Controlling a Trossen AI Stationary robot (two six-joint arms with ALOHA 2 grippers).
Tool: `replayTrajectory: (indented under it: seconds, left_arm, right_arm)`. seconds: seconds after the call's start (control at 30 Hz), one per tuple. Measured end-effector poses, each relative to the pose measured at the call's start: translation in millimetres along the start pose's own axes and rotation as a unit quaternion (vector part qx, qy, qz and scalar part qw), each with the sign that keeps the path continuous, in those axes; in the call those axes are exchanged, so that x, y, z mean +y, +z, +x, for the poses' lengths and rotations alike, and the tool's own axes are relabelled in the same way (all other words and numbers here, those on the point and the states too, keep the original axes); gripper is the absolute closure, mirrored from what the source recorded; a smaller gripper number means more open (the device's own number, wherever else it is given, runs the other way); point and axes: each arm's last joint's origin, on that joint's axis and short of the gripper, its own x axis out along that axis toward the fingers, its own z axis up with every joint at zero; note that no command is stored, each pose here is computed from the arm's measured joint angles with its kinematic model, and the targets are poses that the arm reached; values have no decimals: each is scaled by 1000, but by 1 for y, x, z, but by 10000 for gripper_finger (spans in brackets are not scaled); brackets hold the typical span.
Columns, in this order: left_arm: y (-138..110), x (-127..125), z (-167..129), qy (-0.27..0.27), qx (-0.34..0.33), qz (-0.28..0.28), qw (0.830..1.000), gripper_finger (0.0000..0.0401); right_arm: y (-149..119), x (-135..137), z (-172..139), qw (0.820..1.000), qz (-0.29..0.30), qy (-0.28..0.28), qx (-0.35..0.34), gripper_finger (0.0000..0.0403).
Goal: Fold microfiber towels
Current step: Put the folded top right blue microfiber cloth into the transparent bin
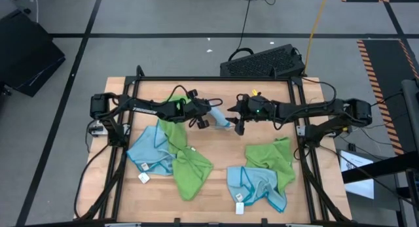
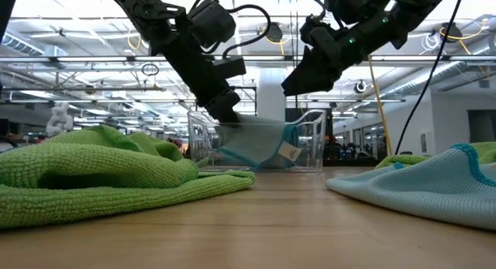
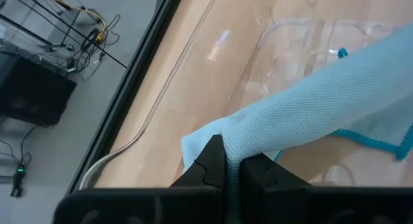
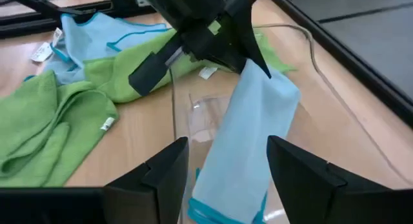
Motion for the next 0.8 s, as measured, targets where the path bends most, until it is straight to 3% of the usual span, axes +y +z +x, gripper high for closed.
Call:
replayTrajectory:
  seconds: [0.5, 0.63, 0.8]
  left_arm:
    - [14, 12, -22, -3, -42, -88, 995, 389]
    - [16, 11, -29, -42, -48, -113, 992, 389]
    - [20, 13, -42, -101, -9, -161, 982, 392]
  right_arm:
    - [-7, 1, 14, 999, 9, -15, 50, 176]
    - [-8, 1, 16, 999, -12, -15, 46, 170]
    - [2, 0, 3, 997, -66, -41, 19, 173]
